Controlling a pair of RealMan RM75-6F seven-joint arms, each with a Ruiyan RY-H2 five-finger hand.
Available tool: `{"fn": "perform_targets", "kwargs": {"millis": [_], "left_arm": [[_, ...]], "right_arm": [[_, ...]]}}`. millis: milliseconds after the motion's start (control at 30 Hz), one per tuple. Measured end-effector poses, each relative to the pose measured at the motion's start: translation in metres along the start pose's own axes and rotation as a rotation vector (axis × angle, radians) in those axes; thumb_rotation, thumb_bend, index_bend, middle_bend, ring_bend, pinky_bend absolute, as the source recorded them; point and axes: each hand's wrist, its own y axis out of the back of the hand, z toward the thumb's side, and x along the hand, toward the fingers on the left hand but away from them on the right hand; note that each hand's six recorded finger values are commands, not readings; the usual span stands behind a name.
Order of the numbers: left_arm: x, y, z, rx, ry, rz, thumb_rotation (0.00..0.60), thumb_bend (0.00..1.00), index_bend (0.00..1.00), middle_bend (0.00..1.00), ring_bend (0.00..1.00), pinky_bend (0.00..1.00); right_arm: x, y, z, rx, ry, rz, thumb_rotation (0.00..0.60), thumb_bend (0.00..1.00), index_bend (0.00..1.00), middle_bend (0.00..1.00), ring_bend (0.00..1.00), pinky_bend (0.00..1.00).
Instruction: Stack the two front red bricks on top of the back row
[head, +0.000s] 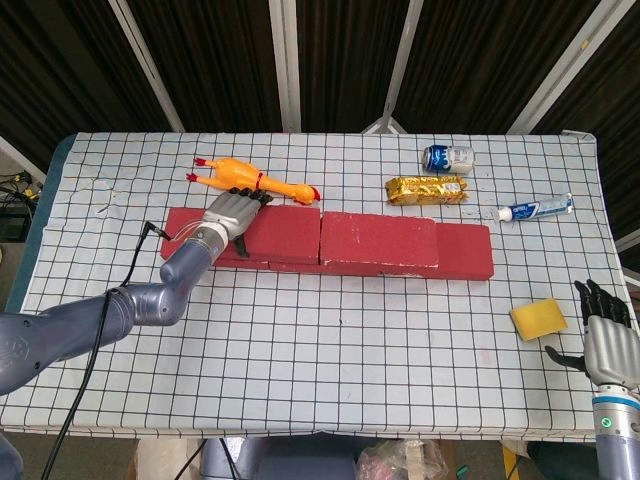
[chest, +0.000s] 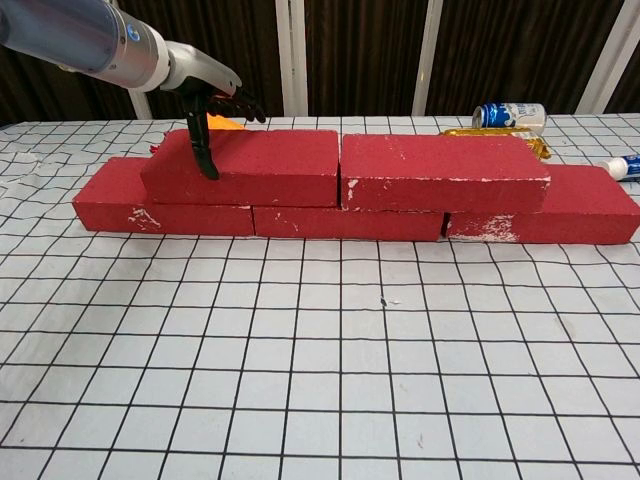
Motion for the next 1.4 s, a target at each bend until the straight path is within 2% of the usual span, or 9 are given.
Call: {"fn": "perform_targets", "kwargs": {"millis": [233, 433, 633, 900, 1067, 1400], "left_arm": [[-0.020, 0.021, -0.017, -0.006, 0.027, 0.039, 0.600, 0.00, 0.04, 0.00, 0.00, 0.07], [-0.043, 0.027, -0.046, 0.011, 0.055, 0.078, 0.600, 0.00, 0.21, 0.10, 0.03, 0.18], [-0.062, 0.010, -0.083, 0.025, 0.090, 0.107, 0.600, 0.00, 0.21, 0.16, 0.06, 0.22], [-0.070, -0.016, -0.113, 0.038, 0.116, 0.075, 0.600, 0.00, 0.20, 0.17, 0.06, 0.22], [-0.067, -0.028, -0.120, 0.039, 0.122, 0.052, 0.600, 0.00, 0.21, 0.17, 0.06, 0.22], [-0.056, -0.047, -0.114, 0.070, 0.104, 0.013, 0.600, 0.00, 0.21, 0.17, 0.06, 0.22]], "right_arm": [[0.000, -0.001, 0.001, 0.003, 0.000, 0.004, 0.600, 0.17, 0.05, 0.00, 0.00, 0.00], [0.001, -0.002, 0.001, 0.004, 0.002, 0.009, 0.600, 0.17, 0.05, 0.00, 0.00, 0.00], [0.001, -0.002, 0.003, 0.003, 0.004, 0.007, 0.600, 0.17, 0.05, 0.00, 0.00, 0.00], [0.001, -0.003, 0.004, -0.002, 0.005, 0.003, 0.600, 0.17, 0.05, 0.00, 0.00, 0.00], [0.000, -0.002, 0.003, -0.005, 0.003, 0.001, 0.600, 0.17, 0.05, 0.00, 0.00, 0.00], [0.000, -0.002, 0.002, -0.011, 0.001, -0.001, 0.600, 0.17, 0.05, 0.00, 0.00, 0.00]]}}
